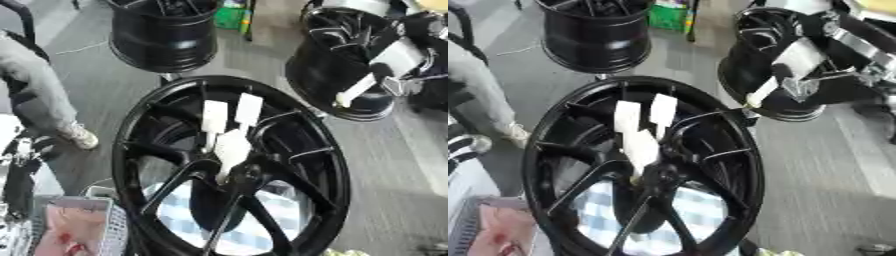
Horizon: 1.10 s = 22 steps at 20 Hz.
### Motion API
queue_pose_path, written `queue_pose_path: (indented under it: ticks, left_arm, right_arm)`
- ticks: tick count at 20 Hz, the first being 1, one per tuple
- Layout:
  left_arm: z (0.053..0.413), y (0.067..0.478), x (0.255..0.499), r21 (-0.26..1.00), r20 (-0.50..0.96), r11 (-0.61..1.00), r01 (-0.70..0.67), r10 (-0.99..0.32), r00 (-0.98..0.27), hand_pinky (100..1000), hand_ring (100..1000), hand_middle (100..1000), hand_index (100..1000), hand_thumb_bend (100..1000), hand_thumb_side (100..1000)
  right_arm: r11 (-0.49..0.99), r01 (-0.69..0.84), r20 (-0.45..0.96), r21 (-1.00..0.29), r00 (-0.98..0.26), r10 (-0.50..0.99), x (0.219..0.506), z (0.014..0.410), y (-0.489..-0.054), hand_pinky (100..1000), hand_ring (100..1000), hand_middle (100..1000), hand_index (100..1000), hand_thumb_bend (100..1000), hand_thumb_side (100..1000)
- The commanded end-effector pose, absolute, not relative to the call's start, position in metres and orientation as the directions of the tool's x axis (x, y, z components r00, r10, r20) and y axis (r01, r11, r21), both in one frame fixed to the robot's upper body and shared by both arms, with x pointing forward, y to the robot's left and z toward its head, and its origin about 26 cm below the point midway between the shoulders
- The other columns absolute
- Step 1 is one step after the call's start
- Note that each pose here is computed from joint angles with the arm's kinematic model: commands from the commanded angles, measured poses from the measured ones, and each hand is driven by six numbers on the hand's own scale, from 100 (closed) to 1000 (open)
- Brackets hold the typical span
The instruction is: Pull the pin out of the wheel hub.
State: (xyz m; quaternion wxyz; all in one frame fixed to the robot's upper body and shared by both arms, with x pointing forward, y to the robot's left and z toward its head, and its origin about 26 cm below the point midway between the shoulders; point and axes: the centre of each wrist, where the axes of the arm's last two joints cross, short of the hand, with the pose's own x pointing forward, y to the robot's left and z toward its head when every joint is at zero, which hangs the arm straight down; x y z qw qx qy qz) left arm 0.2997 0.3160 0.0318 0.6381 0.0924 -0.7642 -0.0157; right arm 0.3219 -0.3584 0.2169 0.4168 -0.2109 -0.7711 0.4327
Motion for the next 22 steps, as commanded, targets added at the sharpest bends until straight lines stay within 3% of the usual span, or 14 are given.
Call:
queue_pose_path:
  ticks: [1,2,5,17,18,19,22]
  left_arm:
    - [0.043,0.323,0.301,0.156,0.963,0.978,-0.137,-0.181,-0.198,744,816,796,861,100,849]
    - [0.044,0.323,0.301,0.156,0.963,0.978,-0.141,-0.182,-0.200,744,816,796,861,100,848]
    - [0.045,0.324,0.301,0.155,0.961,0.977,-0.147,-0.183,-0.206,744,816,796,861,100,847]
    - [0.048,0.324,0.301,0.153,0.959,0.976,-0.155,-0.185,-0.215,744,816,797,861,100,846]
    - [0.048,0.324,0.301,0.153,0.959,0.976,-0.156,-0.185,-0.215,743,816,797,861,100,845]
    - [0.049,0.325,0.301,0.151,0.958,0.975,-0.162,-0.184,-0.218,743,816,797,861,100,845]
    - [0.049,0.324,0.301,0.151,0.958,0.975,-0.162,-0.184,-0.218,743,816,797,861,100,845]
  right_arm:
    - [0.569,0.058,0.469,-0.821,-0.501,0.727,0.317,0.221,-0.389,178,353,556,621,100,272]
    - [0.589,0.072,0.494,-0.805,-0.470,0.732,0.316,0.214,-0.397,176,350,553,621,100,317]
    - [0.633,0.111,0.557,-0.766,-0.376,0.740,0.309,0.187,-0.421,174,347,551,620,100,330]
    - [0.635,0.273,0.648,-0.723,-0.049,0.760,0.281,0.088,-0.478,198,370,586,666,100,288]
    - [0.629,0.280,0.646,-0.725,-0.043,0.763,0.280,0.085,-0.479,373,500,732,821,100,254]
    - [0.632,0.292,0.656,-0.718,-0.018,0.754,0.276,0.078,-0.481,441,545,768,860,100,254]
    - [0.623,0.314,0.677,-0.717,0.098,0.730,0.264,0.049,-0.486,441,545,768,860,100,254]
